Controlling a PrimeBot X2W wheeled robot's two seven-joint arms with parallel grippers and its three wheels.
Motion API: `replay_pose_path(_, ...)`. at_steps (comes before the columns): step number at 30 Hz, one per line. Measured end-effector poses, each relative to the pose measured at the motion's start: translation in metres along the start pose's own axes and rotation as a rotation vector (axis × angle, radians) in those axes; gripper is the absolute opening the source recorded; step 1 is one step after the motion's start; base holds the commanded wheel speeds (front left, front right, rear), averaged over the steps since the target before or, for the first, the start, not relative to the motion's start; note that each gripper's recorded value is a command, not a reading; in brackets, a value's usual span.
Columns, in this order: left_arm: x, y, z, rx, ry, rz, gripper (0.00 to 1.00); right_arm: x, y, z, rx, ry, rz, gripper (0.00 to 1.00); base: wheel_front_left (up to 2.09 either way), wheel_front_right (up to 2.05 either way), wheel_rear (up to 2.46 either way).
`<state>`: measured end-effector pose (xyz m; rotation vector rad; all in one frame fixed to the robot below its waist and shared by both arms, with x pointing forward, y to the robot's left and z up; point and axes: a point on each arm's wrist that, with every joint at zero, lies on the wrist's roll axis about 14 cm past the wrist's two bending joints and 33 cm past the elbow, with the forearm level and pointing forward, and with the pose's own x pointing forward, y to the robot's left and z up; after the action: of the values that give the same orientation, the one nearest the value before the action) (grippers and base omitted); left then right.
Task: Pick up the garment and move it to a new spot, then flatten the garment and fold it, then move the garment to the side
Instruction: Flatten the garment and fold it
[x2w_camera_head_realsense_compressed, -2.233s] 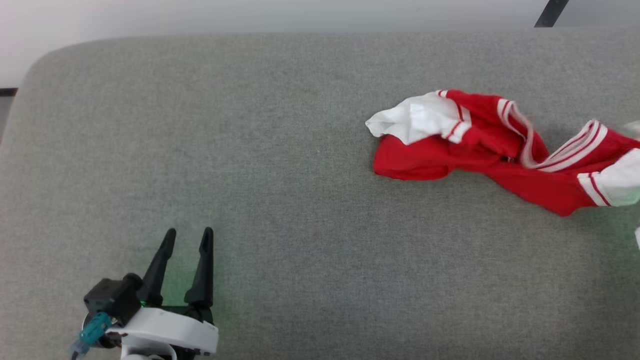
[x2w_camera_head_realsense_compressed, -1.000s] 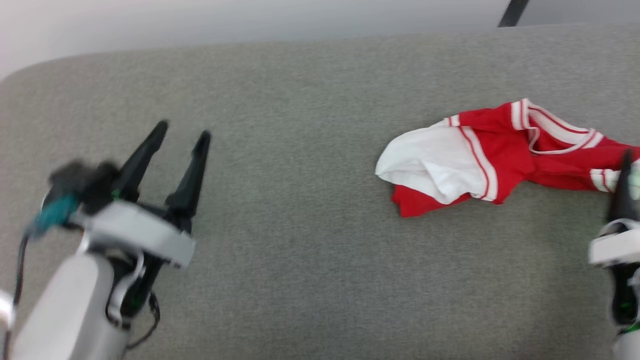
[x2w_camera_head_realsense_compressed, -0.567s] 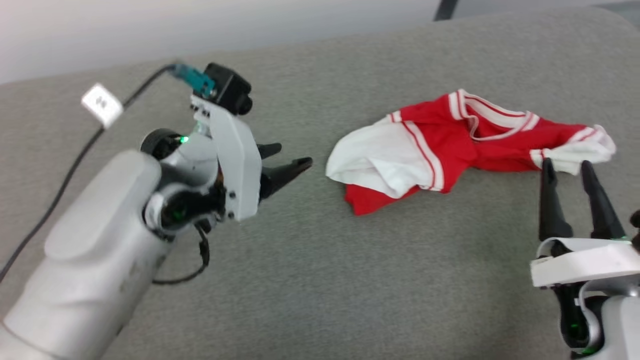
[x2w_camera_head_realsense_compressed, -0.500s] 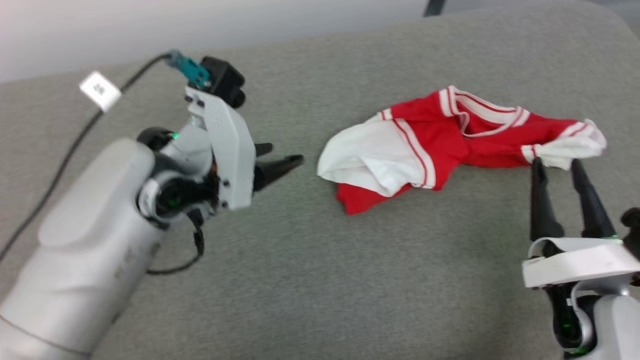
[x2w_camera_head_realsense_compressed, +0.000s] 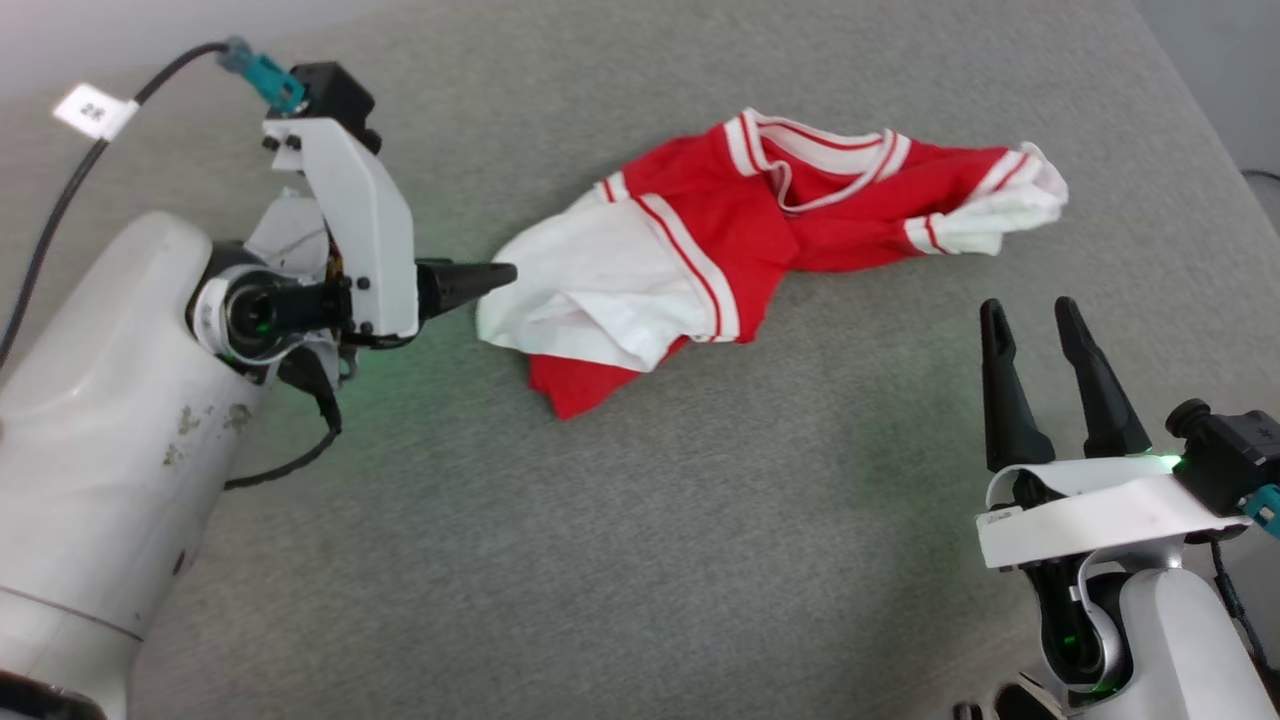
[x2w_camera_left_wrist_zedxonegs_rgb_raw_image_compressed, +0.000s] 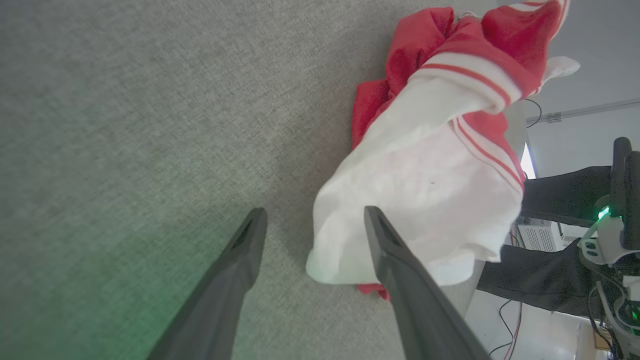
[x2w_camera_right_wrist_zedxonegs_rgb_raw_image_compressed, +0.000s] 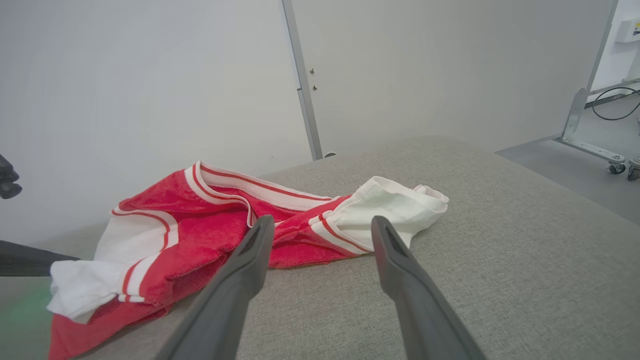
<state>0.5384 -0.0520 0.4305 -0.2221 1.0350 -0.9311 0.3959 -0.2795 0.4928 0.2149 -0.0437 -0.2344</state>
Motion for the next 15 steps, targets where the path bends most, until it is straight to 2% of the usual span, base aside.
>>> replay_pose_path(5,0.024,0.003,-0.014,-0.026,0.080,-0.037,1.00,-0.003,-0.013,-0.007,-0.013,0.022,-0.039,1.00,0.00,0.00,0.00)
replay_pose_path(11,0.032,0.001,-0.015,-0.021,0.098,-0.057,1.00,-0.004,-0.017,-0.011,-0.022,0.031,-0.052,1.00,0.00,0.00,0.00)
replay_pose_path(12,0.031,0.000,-0.014,-0.020,0.095,-0.059,0.89,-0.003,-0.016,-0.010,-0.021,0.029,-0.048,1.00,0.00,0.00,0.00)
replay_pose_path(13,0.031,0.000,-0.014,-0.017,0.095,-0.057,0.45,-0.003,-0.016,-0.010,-0.020,0.027,-0.046,1.00,0.00,0.00,0.00)
replay_pose_path(14,0.030,0.000,-0.014,-0.017,0.097,-0.056,0.30,-0.002,-0.015,-0.010,-0.018,0.027,-0.044,1.00,0.00,0.00,0.00)
replay_pose_path(15,0.029,-0.001,-0.015,-0.015,0.101,-0.056,0.07,-0.002,-0.014,-0.010,-0.017,0.027,-0.042,1.00,0.00,0.00,0.00)
